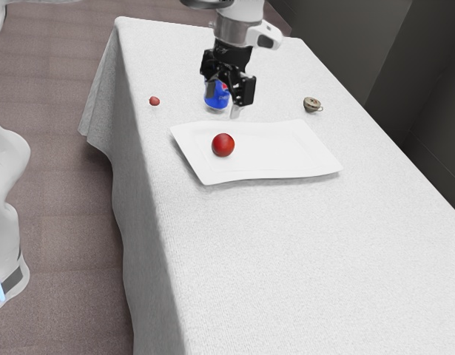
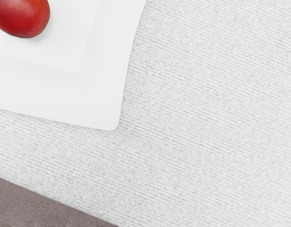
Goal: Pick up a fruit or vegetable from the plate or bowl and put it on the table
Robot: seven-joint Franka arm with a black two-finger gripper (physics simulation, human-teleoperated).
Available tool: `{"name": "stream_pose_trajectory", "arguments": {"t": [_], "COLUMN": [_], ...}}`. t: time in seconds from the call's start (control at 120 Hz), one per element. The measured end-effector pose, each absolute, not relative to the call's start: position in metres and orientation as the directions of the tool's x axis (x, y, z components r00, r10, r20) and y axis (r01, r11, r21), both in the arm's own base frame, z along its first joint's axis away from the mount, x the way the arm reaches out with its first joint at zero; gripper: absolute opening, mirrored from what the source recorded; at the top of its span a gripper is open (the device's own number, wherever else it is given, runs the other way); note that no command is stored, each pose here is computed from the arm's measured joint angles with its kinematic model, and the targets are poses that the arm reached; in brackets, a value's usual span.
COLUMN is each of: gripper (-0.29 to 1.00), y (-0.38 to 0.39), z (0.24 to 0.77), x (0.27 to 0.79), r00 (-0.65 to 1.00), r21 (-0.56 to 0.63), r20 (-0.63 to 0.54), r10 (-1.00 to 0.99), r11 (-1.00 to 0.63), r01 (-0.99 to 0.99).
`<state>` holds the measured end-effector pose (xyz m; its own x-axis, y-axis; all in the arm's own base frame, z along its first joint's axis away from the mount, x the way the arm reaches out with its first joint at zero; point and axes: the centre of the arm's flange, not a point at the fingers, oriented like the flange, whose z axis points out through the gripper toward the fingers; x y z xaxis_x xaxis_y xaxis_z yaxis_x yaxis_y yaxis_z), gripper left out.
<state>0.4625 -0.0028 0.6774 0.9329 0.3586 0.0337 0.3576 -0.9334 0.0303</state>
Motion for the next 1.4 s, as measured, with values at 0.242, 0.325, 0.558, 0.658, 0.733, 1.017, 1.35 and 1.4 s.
{"name": "stream_pose_trajectory", "arguments": {"t": [0.242, 0.325, 0.558, 0.658, 0.733, 1.017, 1.35, 1.4], "gripper": [0.70, 0.70, 0.70, 0.70, 0.70, 0.70, 0.70, 0.70], "y": [0.009, 0.062, 0.134, 0.182, 0.189, 0.194, 0.204, 0.204], "z": [0.652, 0.615, 0.582, 0.573, 0.569, 0.521, 0.477, 0.473], "x": [0.478, 0.498, 0.522, 0.539, 0.557, 0.595, 0.598, 0.600], "r00": [0.821, 0.707, 0.462, 0.330, 0.289, 0.180, 0.081, 0.072], "r21": [-0.010, -0.073, -0.146, -0.150, -0.140, -0.116, -0.091, -0.086], "r20": [-0.010, -0.055, -0.045, -0.017, 0.005, -0.022, -0.072, -0.075], "r10": [0.571, 0.705, 0.886, 0.944, 0.957, 0.983, 0.994, 0.995], "r11": [-0.821, -0.709, -0.464, -0.329, -0.285, -0.181, -0.087, -0.078], "r01": [0.571, 0.701, 0.874, 0.932, 0.948, 0.977, 0.992, 0.993]}}
